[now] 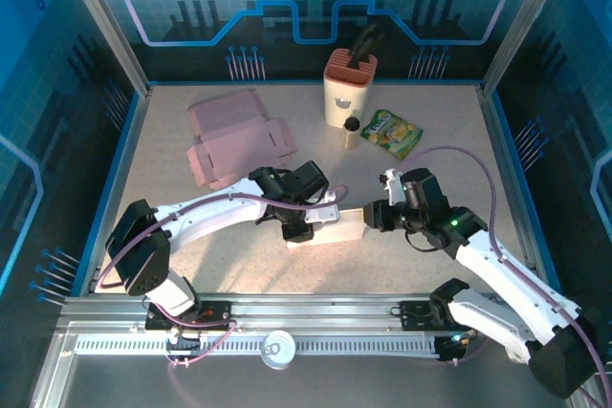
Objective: Fold the paper box
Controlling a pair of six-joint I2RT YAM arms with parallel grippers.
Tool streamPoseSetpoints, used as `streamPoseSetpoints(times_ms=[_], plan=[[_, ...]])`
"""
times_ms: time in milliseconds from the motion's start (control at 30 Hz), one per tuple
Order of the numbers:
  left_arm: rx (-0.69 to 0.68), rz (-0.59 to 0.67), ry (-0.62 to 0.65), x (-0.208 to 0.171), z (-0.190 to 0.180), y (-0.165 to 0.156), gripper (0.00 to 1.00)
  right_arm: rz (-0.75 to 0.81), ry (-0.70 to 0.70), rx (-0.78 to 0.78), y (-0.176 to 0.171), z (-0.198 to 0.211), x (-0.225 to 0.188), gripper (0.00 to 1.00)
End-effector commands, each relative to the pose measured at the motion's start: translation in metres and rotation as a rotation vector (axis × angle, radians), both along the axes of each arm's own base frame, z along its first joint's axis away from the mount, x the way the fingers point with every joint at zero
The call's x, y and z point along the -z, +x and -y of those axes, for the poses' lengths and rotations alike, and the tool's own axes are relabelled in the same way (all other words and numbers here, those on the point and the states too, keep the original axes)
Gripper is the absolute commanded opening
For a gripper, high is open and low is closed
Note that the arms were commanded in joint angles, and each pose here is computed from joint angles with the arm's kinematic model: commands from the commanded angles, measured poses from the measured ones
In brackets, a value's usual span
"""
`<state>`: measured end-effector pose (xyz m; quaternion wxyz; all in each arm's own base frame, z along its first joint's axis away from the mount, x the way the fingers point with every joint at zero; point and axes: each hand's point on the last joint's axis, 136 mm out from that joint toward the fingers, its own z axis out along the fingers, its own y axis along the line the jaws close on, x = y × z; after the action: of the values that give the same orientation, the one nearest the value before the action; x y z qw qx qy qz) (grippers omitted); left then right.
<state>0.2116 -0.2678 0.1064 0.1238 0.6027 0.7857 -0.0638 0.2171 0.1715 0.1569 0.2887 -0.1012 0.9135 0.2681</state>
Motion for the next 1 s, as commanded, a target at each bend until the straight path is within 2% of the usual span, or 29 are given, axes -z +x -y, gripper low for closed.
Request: streamPoseSetpoints(times_ms=[0,367,700,967], plan=[[-0.014,0.009,-0.019,-0.007,0.006,0.007,0.38,0.002,-0.028,-0.014,-0.004,0.000,0.001,0.30],[-0.013,0.008,-0.022,-0.008,0.006,0.006,0.37,0.016,-0.052,-0.002,0.003,0.001,-0.001,0.25],[-0.008,0.008,-0.021,-0.008,0.006,0.006,0.37,0.031,-0.083,0.001,0.007,0.000,-0.004,0.13],[-0.008,0.006,-0.021,-0.007,0.006,0.006,0.37,0.043,-0.099,0.003,0.008,0.001,-0.005,0.12]])
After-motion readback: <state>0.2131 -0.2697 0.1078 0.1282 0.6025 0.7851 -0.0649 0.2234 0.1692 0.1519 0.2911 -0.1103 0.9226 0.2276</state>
